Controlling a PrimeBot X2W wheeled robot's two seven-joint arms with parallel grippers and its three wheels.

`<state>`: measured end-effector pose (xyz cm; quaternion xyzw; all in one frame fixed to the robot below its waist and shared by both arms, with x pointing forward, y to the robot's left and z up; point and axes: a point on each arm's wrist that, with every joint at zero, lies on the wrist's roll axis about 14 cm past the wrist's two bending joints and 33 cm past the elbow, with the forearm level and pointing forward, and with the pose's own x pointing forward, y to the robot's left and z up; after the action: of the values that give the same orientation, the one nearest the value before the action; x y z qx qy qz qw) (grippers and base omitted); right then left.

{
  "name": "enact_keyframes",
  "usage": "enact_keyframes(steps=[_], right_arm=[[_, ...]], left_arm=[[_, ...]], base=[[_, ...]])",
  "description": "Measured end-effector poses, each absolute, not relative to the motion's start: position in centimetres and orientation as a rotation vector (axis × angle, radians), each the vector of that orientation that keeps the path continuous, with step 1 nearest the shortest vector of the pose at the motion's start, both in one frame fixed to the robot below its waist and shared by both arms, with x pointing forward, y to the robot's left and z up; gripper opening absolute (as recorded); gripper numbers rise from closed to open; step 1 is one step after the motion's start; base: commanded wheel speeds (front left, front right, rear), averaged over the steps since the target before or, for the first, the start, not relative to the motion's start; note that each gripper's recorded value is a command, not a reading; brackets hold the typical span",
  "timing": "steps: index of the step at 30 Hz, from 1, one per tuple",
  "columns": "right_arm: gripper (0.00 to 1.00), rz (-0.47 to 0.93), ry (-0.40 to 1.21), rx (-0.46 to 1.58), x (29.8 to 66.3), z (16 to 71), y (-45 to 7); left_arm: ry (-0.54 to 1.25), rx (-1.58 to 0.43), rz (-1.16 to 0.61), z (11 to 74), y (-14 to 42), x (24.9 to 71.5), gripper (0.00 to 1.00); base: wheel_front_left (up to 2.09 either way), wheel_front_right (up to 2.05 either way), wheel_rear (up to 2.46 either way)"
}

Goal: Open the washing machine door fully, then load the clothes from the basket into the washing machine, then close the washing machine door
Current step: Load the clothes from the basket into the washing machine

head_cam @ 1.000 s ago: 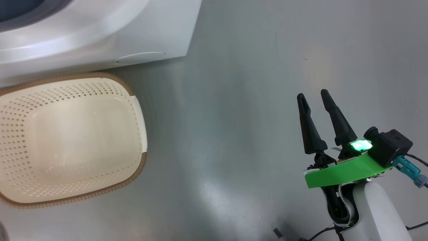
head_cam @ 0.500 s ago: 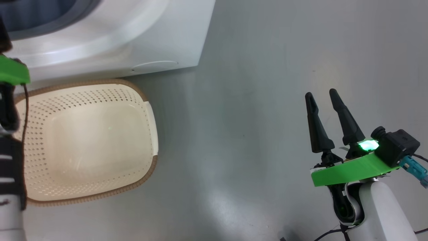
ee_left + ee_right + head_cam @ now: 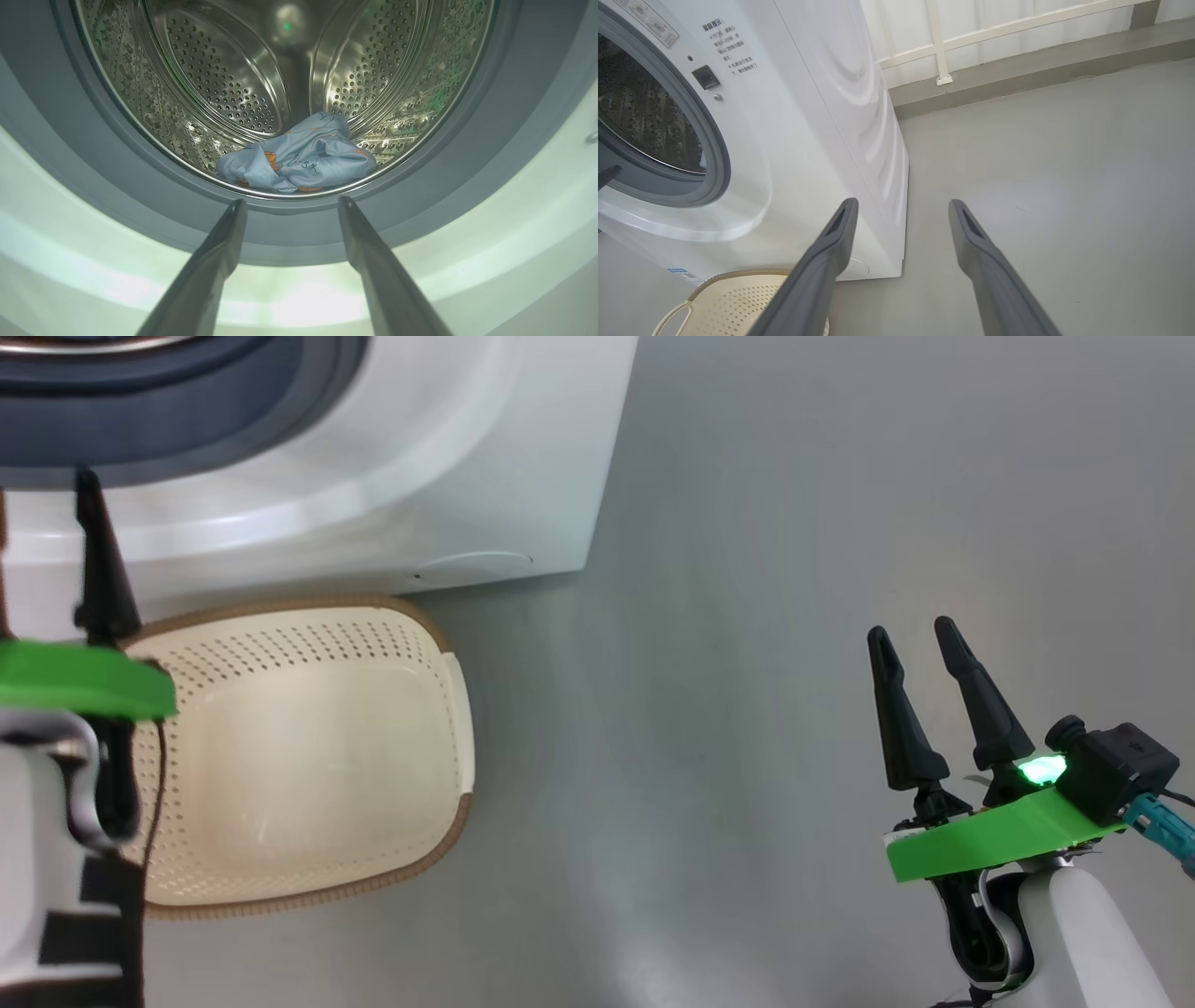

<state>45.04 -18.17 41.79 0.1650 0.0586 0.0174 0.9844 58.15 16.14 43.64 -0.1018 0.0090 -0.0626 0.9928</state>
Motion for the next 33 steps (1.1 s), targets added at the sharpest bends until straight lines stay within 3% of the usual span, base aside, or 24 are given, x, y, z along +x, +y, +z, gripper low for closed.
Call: enact_keyframes(steps=[19,33], right_arm=[[1.0,0.066,0.062,0.308,42.2,45.3,-18.2],[1.0,0.072,0.056,0.303,39.2,46.2,-18.4]], left_arm=[[0.084,-0.199,-0.06,43.5,18.1,48.0,1.0],[0.07,-0.192,-0.037,45.0,19.0,43.3,1.0]], base=[[0.0,0.0,0.0],[0.0,0.0,0.0]])
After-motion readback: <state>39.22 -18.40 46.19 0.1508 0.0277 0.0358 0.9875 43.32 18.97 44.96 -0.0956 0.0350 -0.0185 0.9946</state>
